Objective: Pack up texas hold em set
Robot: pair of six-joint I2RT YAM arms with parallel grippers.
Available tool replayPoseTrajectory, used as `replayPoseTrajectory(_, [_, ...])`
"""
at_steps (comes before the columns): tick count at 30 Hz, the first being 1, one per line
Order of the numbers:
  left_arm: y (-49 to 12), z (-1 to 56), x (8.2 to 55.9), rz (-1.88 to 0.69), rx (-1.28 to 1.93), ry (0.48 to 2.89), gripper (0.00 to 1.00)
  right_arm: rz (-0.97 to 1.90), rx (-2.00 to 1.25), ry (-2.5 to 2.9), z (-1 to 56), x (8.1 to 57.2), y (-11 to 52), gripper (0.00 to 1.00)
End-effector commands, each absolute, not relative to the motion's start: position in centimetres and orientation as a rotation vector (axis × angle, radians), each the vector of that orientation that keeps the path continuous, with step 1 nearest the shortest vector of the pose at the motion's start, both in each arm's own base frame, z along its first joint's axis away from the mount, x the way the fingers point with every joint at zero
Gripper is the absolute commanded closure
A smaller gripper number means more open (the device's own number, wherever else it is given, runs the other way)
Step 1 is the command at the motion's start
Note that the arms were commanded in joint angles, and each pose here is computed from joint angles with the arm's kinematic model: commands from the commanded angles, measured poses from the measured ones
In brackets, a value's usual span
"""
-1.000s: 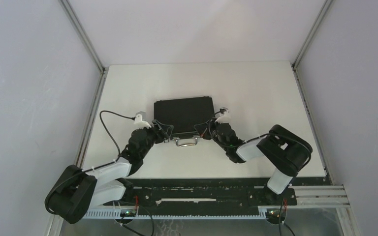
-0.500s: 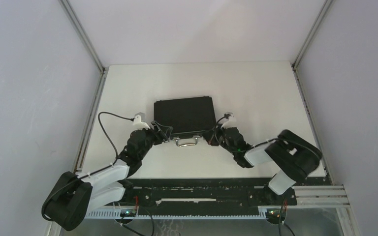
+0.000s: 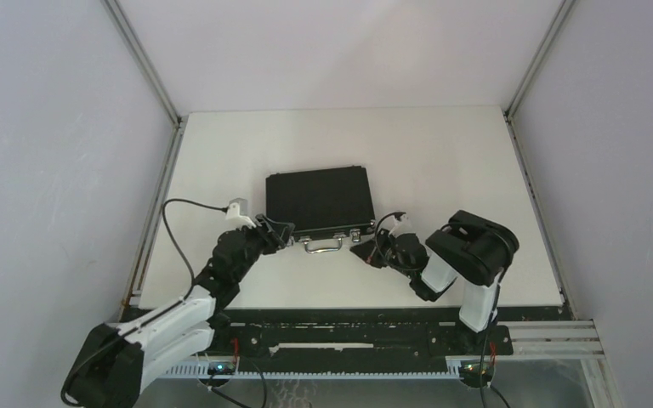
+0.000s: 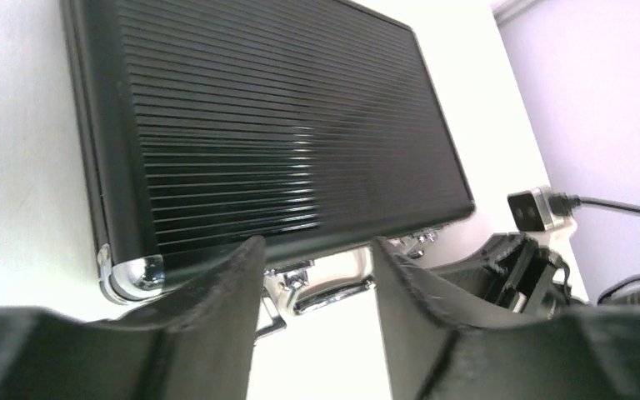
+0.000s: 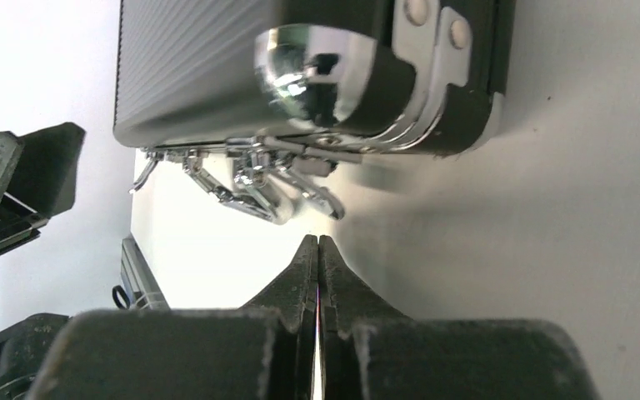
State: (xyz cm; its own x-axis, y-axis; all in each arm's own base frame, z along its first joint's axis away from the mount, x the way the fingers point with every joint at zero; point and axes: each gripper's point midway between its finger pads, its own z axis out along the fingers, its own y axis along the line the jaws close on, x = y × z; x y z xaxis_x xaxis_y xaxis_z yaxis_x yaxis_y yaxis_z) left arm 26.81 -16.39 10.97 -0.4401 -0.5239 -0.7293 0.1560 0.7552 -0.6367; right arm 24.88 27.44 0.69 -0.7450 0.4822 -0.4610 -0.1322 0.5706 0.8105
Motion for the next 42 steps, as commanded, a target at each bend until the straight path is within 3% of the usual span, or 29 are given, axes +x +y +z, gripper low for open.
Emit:
replayPoseTrajectory(1, [-17.8,14.3,25.1,-0.882,-0.135,1.787,0.53,1.162,0.224,2.092,3.1,24.7,27.5,1.0])
replayPoseTrajectory(4, [-19.3,16.6,23.7,-0.967,-0.022,1.749,0.62,1.107,0.21,2.099,3.1,24.8,27.3,1.0])
replayPoseTrajectory(5, [-19.8,17.3,23.4,-1.001,0.0,1.746,0.69,1.104,0.21,2.1,3.0,24.8,27.3,1.0])
replayPoseTrajectory(6, [-20.4,17.7,22.9,-1.041,0.031,1.745,0.9,1.103,0.218,2.11,2.7,24.8,27.4,1.0])
replayPoseTrajectory(7, [-20.9,17.9,22.7,-1.066,0.053,1.755,0.99,1.11,0.227,2.113,2.5,24.8,27.4,1.0])
replayPoseTrajectory(8, [-21.2,17.6,22.5,-1.079,0.068,1.778,1.0,1.122,0.236,2.117,2.3,24.8,27.5,1.0])
replayPoseTrajectory(14, [-21.6,11.4,21.5,-1.137,-0.037,1.947,1.0,1.202,0.273,2.101,1.9,24.6,27.7,1.0])
replayPoseTrajectory(18, [-17.5,3.1,21.7,-0.872,-0.22,2.125,1.0,1.21,0.283,2.102,1.8,24.6,27.3,1.0])
replayPoseTrajectory(23, [-16.5,-0.3,21.2,-0.906,-0.333,2.214,1.0,1.224,0.284,2.077,2.6,24.5,27.1,1.0])
replayPoseTrajectory(31, [-20.4,4.1,21.1,-1.183,-0.211,2.081,1.0,1.186,0.259,2.061,3.8,24.4,26.6,1.0])
replayPoseTrajectory(42, [-17.8,9.2,21.4,-0.885,-0.123,2.023,1.0,1.171,0.245,2.066,3.8,25.1,27.1,1.0])
